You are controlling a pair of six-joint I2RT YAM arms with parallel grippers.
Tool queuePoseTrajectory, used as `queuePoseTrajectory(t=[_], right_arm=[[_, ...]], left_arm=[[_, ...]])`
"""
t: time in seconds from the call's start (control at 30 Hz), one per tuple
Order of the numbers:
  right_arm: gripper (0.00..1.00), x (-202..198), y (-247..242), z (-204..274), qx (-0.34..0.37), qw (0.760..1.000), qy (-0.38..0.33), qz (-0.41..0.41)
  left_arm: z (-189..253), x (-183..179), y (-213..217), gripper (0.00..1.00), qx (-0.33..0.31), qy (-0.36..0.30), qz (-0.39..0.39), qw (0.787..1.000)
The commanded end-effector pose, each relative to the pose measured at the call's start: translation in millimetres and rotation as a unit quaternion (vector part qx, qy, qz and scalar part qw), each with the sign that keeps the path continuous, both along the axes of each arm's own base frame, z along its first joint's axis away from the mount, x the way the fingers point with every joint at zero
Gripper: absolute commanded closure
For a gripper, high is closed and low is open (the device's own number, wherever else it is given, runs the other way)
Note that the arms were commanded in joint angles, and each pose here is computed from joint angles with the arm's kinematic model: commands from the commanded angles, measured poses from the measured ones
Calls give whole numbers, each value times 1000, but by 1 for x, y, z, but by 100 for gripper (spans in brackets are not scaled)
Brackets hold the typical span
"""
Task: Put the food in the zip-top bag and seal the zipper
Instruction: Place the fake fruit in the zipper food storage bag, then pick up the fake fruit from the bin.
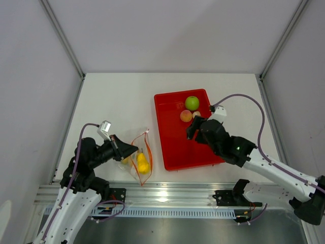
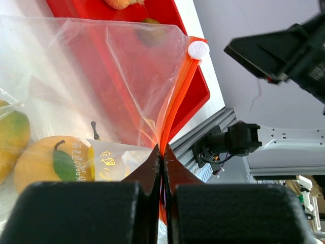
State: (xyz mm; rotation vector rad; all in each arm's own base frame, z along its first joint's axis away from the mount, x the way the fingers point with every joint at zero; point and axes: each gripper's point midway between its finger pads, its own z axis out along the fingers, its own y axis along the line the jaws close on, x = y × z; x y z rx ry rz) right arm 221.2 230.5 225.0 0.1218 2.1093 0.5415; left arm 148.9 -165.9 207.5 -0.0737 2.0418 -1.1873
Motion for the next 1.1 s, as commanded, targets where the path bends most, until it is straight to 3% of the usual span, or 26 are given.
queuePoseTrajectory(t=[0.0, 0.2, 0.47, 1.07], right_arm=[[22, 20, -38, -14, -18, 999, 11, -37], [22, 57, -78, -42, -38, 990, 42, -128], [21, 91, -88, -78, -70, 977, 81, -186], [19, 139, -82, -157, -152, 956, 153, -198]], left_arm=[[19, 1, -6, 100, -20, -26, -13, 999], [15, 2, -6, 99, -17, -23, -15, 999], [14, 4, -6, 100, -14, -22, -14, 1000], [16, 5, -8, 99, -15, -24, -18, 999]])
